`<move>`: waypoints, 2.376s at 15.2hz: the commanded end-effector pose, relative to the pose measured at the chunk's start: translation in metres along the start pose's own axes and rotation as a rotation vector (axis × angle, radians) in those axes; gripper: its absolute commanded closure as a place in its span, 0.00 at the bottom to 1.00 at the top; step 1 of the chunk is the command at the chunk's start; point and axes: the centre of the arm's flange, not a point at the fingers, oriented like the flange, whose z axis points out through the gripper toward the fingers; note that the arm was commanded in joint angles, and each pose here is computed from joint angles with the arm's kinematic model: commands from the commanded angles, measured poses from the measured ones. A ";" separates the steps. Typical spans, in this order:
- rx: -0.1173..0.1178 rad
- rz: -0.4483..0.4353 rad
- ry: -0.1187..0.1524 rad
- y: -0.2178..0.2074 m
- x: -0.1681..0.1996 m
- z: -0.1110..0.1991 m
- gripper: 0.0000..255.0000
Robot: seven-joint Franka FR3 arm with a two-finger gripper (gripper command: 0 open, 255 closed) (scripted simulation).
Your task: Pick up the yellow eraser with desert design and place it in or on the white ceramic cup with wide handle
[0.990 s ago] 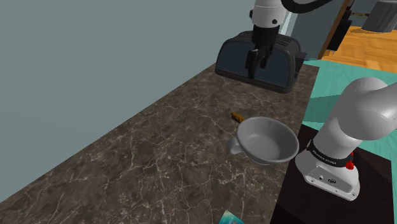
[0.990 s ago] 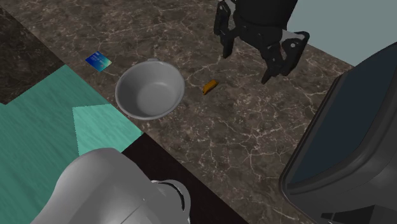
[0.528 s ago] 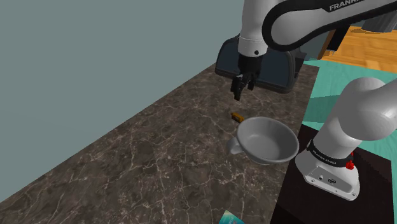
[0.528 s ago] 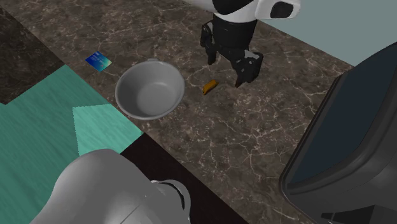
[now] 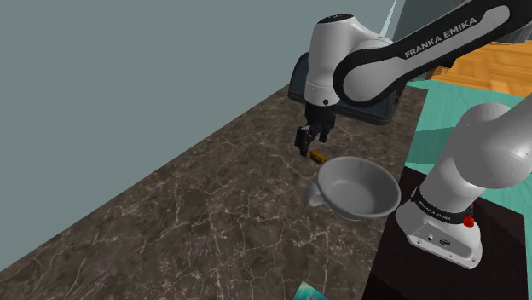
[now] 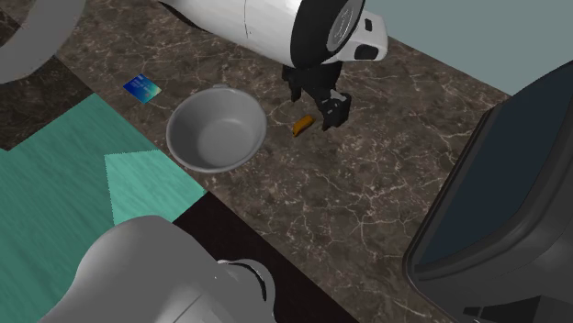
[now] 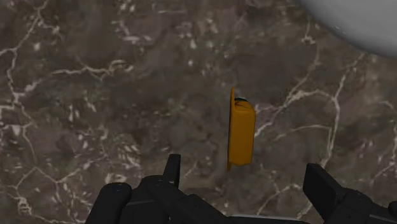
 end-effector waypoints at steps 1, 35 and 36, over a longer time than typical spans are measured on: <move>0.001 0.001 0.001 0.000 0.001 0.010 0.00; 0.001 0.001 0.001 0.000 0.002 -0.050 1.00; 0.001 0.001 0.001 0.000 0.002 -0.055 1.00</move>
